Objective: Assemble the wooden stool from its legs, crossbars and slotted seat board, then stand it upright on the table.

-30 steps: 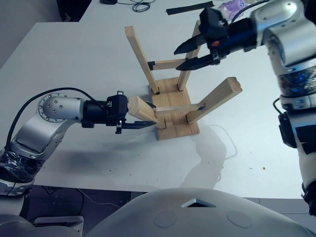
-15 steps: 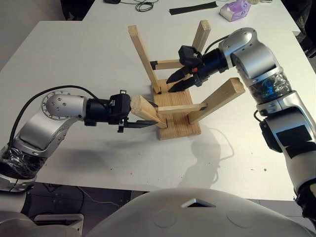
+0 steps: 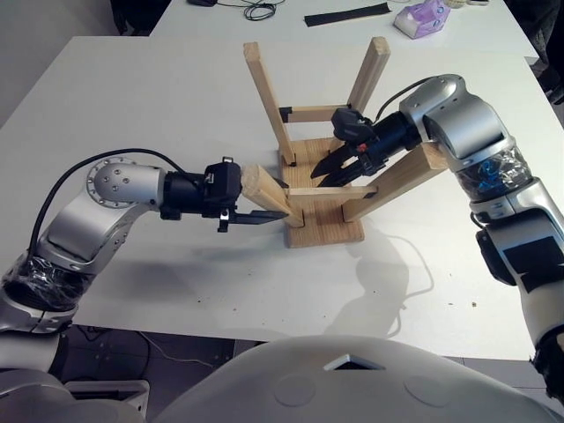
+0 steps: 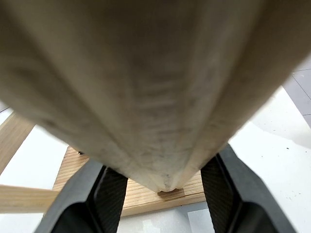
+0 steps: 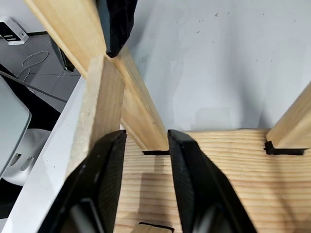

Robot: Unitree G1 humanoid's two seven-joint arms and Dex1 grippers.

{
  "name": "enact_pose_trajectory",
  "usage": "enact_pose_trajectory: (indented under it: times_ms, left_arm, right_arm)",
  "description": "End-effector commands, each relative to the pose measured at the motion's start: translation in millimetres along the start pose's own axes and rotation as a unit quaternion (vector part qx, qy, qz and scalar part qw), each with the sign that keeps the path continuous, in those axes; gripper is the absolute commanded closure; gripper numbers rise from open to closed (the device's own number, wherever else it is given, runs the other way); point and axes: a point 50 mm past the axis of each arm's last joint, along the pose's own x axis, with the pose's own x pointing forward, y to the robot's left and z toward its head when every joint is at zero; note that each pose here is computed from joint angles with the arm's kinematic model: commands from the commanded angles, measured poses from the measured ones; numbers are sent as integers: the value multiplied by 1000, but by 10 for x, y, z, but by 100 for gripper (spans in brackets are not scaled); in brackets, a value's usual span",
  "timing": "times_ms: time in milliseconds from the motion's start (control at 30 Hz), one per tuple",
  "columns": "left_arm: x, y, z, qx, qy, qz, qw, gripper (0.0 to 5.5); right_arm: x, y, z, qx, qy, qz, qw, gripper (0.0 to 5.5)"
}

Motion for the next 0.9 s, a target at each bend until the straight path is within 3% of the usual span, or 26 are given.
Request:
enact_pose_trajectory:
  times_ms: [33, 767, 900]
  left_arm:
    - [-6, -165, -679, -119, 184, 17, 976, 343]
    - [279, 48, -577, -44, 197, -14, 979, 344]
    - [264, 38, -597, -50, 198, -9, 979, 344]
  right_arm:
    - [223, 161, 3, -6, -8, 76, 997, 391]
    - [307, 177, -5, -20, 4, 66, 998, 391]
    - [173, 118, 134, -34, -27, 29, 999, 391]
